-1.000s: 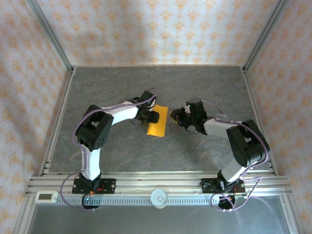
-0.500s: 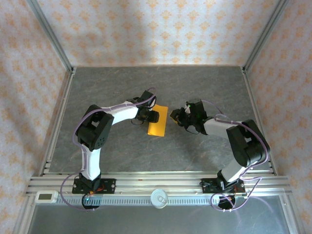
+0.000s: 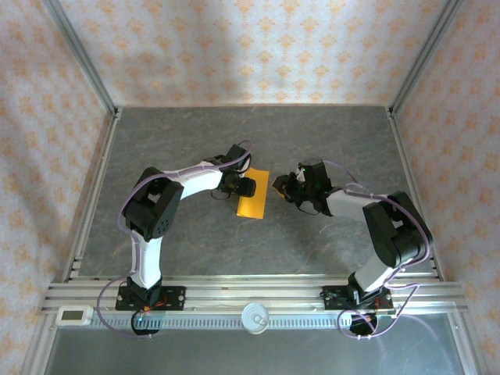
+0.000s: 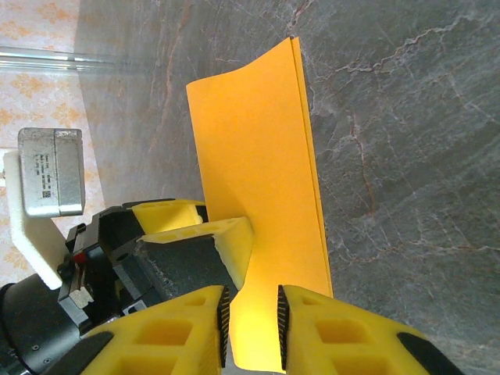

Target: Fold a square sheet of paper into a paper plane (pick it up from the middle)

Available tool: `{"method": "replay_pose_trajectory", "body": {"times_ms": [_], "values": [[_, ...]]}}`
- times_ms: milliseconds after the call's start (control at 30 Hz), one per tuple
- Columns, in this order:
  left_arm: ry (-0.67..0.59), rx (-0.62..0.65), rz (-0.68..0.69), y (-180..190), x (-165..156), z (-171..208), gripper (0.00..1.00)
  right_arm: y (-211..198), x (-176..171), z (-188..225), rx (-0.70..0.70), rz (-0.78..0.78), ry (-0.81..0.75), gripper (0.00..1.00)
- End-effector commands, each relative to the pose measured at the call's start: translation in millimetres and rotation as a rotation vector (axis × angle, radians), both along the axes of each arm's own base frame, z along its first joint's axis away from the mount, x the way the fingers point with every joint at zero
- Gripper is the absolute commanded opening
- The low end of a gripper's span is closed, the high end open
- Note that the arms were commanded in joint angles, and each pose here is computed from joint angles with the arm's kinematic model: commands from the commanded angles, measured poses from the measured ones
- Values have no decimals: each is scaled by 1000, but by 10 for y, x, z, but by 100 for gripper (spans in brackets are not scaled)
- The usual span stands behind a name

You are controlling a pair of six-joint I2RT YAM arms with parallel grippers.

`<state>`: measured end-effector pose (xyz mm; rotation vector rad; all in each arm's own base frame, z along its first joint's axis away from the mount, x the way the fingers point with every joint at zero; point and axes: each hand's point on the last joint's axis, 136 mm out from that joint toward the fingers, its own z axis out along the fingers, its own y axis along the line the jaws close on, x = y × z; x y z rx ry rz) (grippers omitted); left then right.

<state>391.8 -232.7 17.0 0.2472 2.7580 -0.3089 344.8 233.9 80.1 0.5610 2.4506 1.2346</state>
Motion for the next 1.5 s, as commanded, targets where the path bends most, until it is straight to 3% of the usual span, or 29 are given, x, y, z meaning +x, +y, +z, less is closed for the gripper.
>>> {"method": "replay_pose_trajectory", "body": {"times_ms": [0,1267,1467], "values": [[66,103,7,229,-45,-550,63,-25,-8,-25,-22,-13,2,26],[78,135,-2,280,-76,-660,64,-4,-21,-36,-20,1,6,26],[80,130,1,276,-85,-669,64,33,1,-64,-12,10,14,15]]}}
